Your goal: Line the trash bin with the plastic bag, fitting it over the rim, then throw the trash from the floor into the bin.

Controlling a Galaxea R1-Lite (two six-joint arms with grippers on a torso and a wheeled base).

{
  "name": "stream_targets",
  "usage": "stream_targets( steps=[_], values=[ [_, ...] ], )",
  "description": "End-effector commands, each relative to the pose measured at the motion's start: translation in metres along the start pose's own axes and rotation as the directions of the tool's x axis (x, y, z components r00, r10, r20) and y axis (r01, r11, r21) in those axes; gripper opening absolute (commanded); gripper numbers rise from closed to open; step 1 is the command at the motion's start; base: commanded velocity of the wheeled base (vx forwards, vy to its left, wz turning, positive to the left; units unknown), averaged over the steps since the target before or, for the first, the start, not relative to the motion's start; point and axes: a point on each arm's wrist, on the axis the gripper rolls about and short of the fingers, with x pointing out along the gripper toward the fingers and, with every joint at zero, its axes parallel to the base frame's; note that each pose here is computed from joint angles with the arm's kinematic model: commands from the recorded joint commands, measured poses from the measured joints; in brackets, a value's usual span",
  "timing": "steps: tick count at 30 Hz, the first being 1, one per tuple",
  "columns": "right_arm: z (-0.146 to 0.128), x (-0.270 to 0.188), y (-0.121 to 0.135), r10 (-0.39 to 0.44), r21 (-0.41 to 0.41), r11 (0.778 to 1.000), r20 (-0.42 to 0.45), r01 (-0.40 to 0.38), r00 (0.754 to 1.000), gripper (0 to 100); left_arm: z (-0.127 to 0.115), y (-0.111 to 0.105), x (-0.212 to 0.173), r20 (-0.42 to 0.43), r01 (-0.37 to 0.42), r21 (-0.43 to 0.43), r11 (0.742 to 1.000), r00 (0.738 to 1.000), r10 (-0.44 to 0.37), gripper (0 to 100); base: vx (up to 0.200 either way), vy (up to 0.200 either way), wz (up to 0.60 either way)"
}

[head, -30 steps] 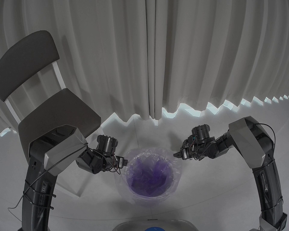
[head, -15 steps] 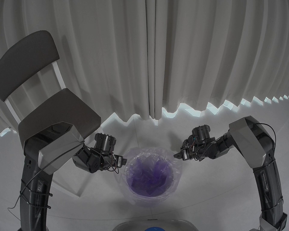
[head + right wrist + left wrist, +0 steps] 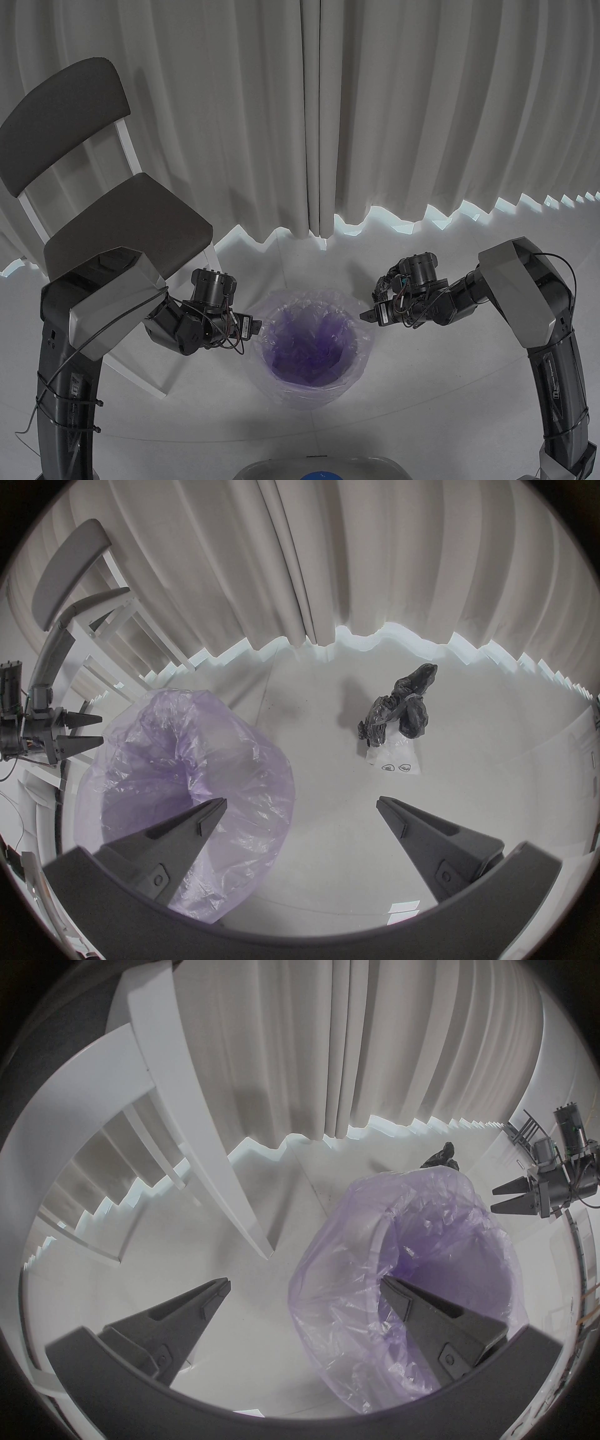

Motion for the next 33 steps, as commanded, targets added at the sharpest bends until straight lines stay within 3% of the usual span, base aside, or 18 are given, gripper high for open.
stream_targets(
  steps=[1,9,33],
  values=[
    [0.009,0.0,0.001,0.002,-0.004,1.0,0.033,-0.002,0.999,100,0.002,0.003,0.002,0.008,-0.013,-0.009,1.0,1.0,0.013,100,0.0,0.0,0.0],
    [0.013,0.012,0.0,0.002,-0.004,1.0,0.038,-0.002,0.999,100,-0.003,0.018,0.017,-0.004,-0.064,-0.03,0.998,0.998,0.064,100,0.0,0.0,0.0],
    [-0.003,0.047,-0.007,-0.007,-0.002,1.0,0.009,0.007,1.0,100,-0.019,0.012,0.033,-0.038,-0.059,-0.012,0.998,0.998,0.058,100,0.0,0.0,0.0]
  ],
)
